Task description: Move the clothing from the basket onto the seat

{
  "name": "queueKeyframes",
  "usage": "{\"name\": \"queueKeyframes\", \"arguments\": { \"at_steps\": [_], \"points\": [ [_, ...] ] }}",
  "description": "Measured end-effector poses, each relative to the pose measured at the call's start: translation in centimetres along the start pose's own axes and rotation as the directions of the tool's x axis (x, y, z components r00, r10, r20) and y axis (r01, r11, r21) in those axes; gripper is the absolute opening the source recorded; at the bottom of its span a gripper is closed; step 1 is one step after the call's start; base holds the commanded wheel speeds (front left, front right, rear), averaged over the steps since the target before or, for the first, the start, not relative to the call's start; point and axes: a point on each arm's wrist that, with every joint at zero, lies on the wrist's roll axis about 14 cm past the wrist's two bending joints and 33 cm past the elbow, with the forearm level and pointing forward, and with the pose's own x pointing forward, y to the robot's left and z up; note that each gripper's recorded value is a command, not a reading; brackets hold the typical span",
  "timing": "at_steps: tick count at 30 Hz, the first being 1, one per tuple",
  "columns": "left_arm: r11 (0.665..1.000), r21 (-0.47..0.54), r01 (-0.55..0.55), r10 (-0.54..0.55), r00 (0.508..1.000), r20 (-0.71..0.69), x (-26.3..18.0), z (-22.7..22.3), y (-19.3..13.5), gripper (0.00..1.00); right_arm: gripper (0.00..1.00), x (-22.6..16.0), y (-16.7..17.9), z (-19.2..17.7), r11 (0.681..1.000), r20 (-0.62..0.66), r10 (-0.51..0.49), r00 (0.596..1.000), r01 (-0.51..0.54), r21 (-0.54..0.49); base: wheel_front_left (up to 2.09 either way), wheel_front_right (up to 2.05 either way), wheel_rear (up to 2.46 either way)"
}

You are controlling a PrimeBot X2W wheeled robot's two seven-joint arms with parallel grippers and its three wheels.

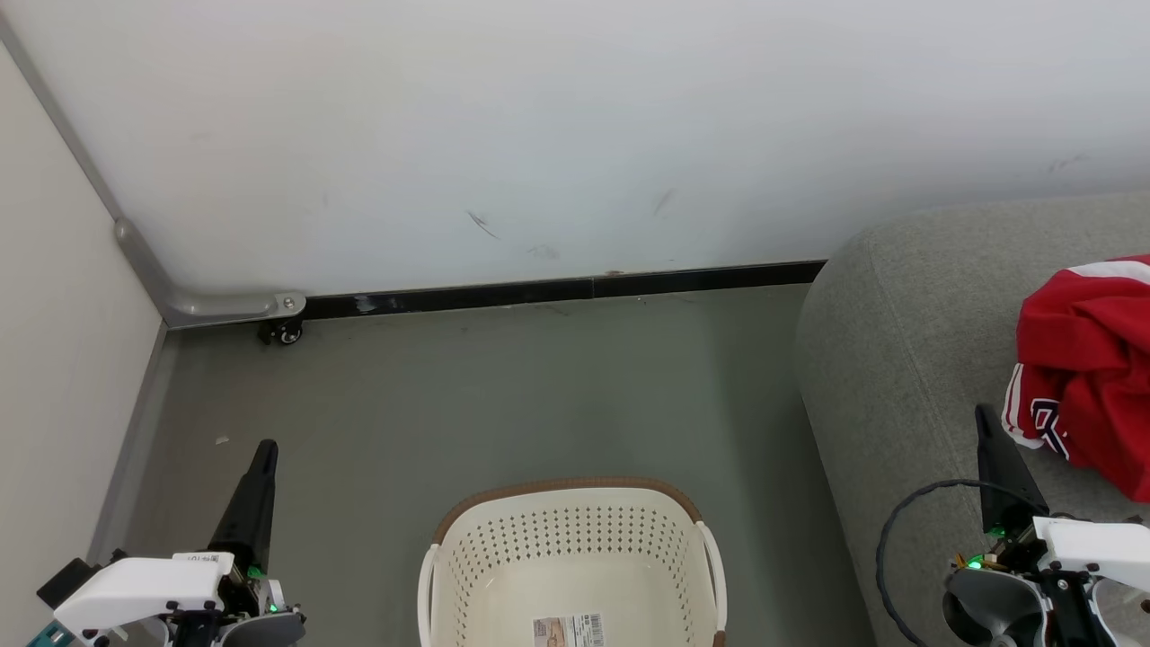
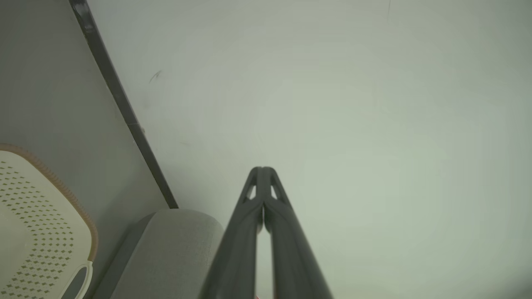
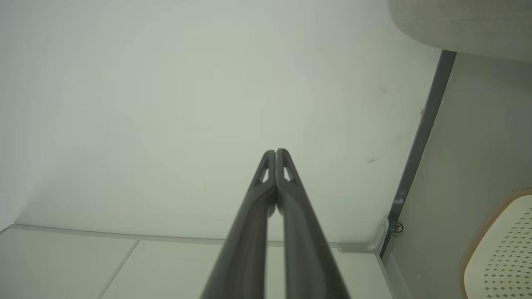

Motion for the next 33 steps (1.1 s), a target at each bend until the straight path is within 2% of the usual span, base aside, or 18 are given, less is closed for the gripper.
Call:
{"name": "queueKeyframes", "arguments": {
  "at_steps": [33],
  "points": [
    [0.999, -0.012, 0.038, -0.038, 0.999, -0.005, 0.1, -0.2, -1.4, 0.0, 0.0, 0.0, 0.0, 0.0, 1.0, 0.0, 0.0, 1.0, 0.0, 0.008, 0.0, 0.0, 0.0]
  ]
}}
